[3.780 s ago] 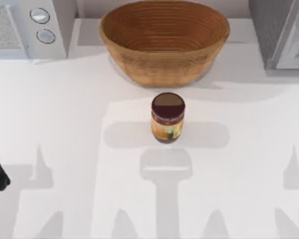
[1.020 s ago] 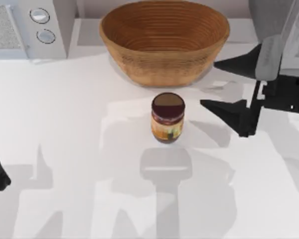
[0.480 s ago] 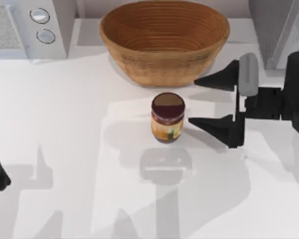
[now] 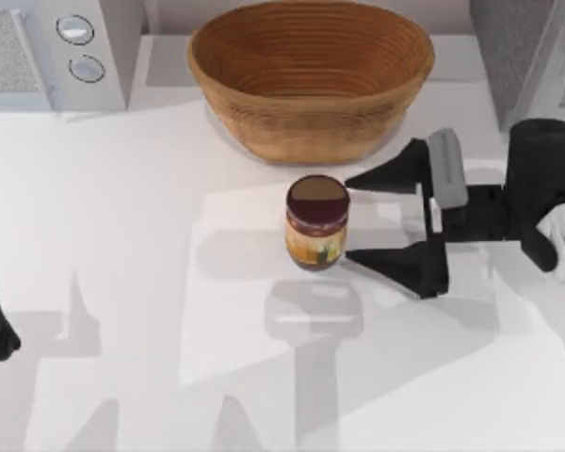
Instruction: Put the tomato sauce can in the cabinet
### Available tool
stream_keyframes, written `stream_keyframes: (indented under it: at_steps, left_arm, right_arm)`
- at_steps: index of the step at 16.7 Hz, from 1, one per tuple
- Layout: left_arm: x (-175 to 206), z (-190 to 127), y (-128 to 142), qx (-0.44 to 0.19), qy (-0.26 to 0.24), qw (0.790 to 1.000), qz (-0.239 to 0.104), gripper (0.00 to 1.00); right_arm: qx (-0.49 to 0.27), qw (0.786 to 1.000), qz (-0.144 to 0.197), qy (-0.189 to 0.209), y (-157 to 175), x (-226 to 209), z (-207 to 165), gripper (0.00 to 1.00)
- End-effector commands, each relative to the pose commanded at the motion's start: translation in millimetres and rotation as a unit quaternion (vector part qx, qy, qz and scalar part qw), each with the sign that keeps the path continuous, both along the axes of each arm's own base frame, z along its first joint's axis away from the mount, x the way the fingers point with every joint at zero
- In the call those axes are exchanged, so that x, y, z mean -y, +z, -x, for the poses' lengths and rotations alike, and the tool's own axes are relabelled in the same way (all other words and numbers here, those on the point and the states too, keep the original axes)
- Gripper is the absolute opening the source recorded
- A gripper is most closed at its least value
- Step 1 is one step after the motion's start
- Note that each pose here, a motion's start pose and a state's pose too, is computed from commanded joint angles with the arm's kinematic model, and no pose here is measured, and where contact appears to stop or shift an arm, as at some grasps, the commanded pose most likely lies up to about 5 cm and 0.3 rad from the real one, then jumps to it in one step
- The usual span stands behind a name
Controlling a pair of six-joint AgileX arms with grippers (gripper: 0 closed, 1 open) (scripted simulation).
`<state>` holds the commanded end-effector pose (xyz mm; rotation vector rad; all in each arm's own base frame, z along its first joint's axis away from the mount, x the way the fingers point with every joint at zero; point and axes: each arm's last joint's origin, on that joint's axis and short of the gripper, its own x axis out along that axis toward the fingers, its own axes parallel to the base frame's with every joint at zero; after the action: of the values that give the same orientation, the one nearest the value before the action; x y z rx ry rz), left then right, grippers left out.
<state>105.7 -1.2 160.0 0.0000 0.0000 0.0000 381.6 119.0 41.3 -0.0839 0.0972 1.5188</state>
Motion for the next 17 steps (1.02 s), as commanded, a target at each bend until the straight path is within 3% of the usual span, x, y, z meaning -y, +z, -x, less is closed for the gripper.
stream_keyframes:
  at_steps: [5,13,17]
  left_arm:
    - [0.0,0.0,0.0,0.000,0.000,1.000,0.000,1.00]
    - [0.0,0.0,0.0,0.000,0.000,1.000,0.000,1.00]
    - [0.0,0.0,0.0,0.000,0.000,1.000,0.000,1.00]
  right_arm:
    - [0.003,1.000,-0.008,0.020,-16.3,-1.0,-9.1,1.00]
    - [0.003,1.000,-0.008,0.019,-15.8,-1.7,-9.2,1.00]
    - [0.003,1.000,-0.008,0.020,-18.8,-34.2,-12.3,1.00]
